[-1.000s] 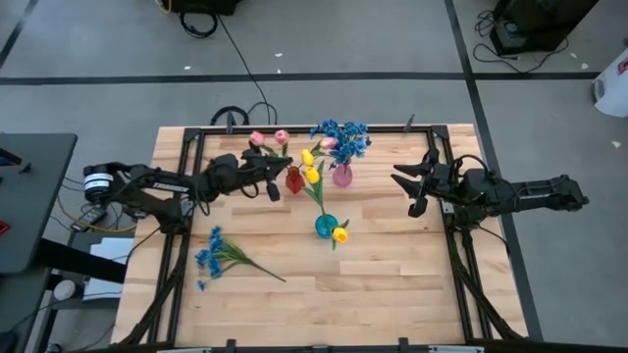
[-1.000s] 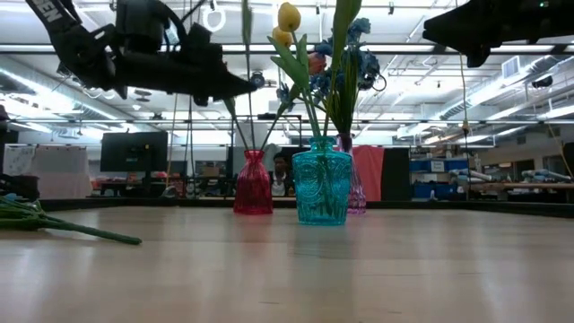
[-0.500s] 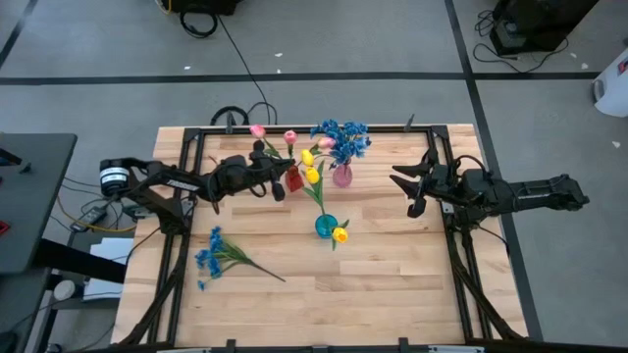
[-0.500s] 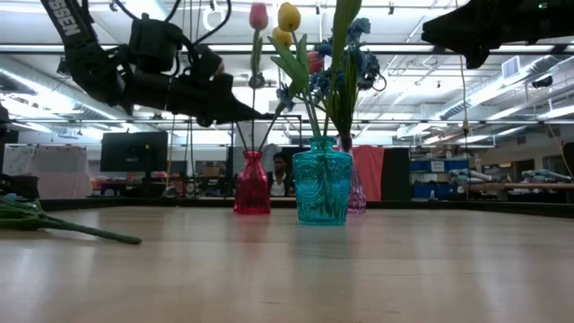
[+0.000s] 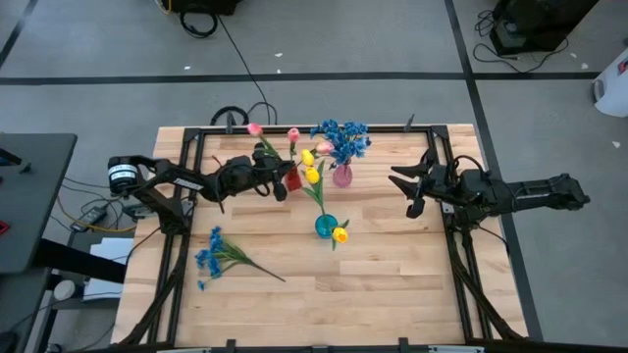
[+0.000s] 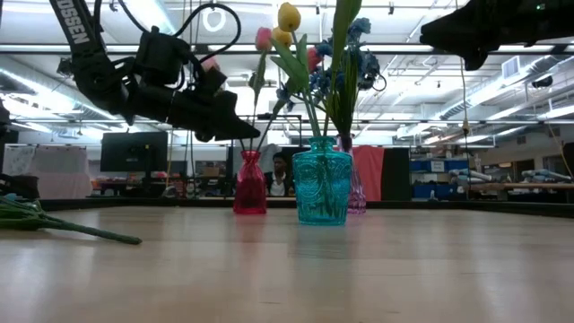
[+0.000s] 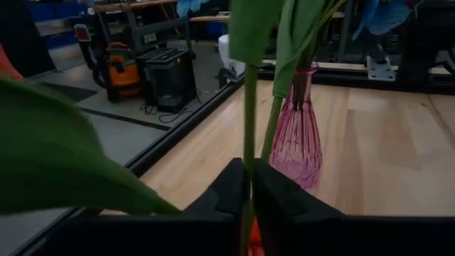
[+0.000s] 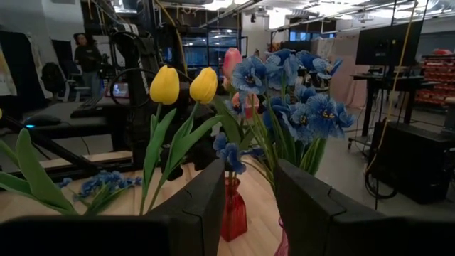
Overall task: Sort flowers into vase by color
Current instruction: Put the pink flower into the red vase, then put the blue flowers into the pink vase
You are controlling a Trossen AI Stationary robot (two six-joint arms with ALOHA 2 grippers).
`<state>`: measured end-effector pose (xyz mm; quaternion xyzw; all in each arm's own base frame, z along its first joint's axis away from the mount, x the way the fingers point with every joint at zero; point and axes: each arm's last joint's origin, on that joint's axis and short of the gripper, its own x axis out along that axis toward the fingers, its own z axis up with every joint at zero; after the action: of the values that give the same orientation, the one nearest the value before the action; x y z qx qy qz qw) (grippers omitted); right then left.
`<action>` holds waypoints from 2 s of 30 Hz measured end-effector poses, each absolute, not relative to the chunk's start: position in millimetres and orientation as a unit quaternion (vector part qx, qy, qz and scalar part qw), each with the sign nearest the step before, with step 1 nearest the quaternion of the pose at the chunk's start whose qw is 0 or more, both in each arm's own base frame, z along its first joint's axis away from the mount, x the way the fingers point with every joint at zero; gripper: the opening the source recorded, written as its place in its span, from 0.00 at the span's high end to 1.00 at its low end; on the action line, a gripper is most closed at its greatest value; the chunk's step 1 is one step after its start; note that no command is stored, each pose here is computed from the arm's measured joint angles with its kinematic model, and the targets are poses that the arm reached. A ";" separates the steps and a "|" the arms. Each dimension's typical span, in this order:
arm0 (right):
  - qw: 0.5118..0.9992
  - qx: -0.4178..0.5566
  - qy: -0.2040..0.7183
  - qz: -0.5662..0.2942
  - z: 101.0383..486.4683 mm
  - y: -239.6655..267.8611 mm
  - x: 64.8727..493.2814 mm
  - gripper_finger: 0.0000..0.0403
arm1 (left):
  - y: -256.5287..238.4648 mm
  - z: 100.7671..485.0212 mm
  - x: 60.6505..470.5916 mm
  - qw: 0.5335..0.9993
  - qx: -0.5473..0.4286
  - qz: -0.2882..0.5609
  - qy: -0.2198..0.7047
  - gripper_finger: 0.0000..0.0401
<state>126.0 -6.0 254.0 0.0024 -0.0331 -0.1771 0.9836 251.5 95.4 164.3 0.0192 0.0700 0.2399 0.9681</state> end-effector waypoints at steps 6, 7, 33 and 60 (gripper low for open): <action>0.984 0.006 -0.034 -0.177 254.0 -6.0 126.0 0.67 | 95.7 164.7 251.1 0.966 0.028 0.246 0.073 0.71; 0.984 0.006 -0.034 -0.177 254.0 -6.0 126.0 0.67 | 95.5 165.7 250.7 0.966 0.029 0.246 0.072 0.68; 0.983 0.025 -0.023 -0.179 251.2 -6.1 126.2 0.67 | -5.1 166.3 219.6 0.938 -0.004 -0.197 0.284 0.62; 0.981 0.097 -0.030 -0.168 238.0 -3.6 131.4 0.67 | -93.2 128.3 178.6 0.855 0.123 -0.168 0.474 0.67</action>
<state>131.4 -3.6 238.0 0.0973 -0.0301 -0.1678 0.9805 178.6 -93.2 128.3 0.1233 0.4743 -0.1683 0.8553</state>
